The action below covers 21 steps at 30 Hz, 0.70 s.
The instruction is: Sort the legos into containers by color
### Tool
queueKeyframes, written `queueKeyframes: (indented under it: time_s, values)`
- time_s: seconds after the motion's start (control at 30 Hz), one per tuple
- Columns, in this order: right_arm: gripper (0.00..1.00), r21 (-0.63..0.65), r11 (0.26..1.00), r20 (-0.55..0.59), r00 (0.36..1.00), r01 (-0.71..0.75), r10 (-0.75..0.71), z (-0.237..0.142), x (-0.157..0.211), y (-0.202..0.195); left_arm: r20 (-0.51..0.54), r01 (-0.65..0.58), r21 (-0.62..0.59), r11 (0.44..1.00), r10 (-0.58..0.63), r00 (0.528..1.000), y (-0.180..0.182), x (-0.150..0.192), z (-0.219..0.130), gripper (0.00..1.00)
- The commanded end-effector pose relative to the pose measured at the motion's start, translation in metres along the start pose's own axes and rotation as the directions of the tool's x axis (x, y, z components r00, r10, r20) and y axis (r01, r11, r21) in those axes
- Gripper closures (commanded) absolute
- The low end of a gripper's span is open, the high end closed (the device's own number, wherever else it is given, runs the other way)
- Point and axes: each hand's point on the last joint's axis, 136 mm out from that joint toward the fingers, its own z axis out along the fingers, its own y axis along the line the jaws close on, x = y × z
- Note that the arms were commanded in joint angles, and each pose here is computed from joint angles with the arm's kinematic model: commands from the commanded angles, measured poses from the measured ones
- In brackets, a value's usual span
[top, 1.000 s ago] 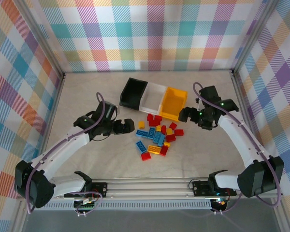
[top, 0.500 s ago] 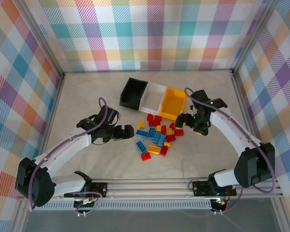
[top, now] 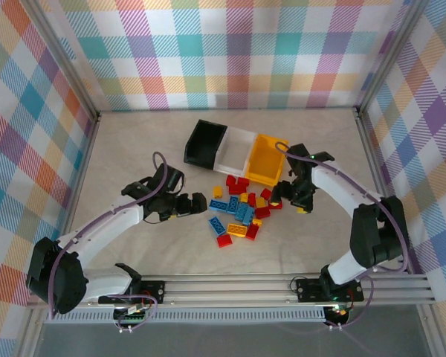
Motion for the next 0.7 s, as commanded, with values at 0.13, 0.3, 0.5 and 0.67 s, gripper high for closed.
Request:
queueKeyframes:
  time_s: [0.13,0.3,0.5,0.67]
  values:
    - [0.22,0.045,0.999,-0.011,1.0,0.03,-0.03,0.017,-0.013,0.0,0.002,0.003,0.0,1.0,-0.003,1.0,-0.005,-0.004,-0.002,0.0]
    - [0.22,0.052,0.998,-0.029,0.999,0.027,-0.026,0.029,-0.02,0.003,0.004,-0.003,-0.008,1.0,0.003,1.0,-0.007,-0.008,-0.002,0.0]
    - [0.22,0.065,0.997,-0.036,0.999,0.035,-0.032,0.038,-0.03,0.006,-0.002,-0.029,-0.033,0.999,0.029,1.0,-0.005,-0.011,-0.002,0.0]
    - [0.24,0.067,0.997,-0.046,0.998,0.038,-0.035,0.046,-0.036,0.009,-0.002,-0.042,-0.05,0.998,0.042,0.999,-0.003,-0.012,-0.002,0.0]
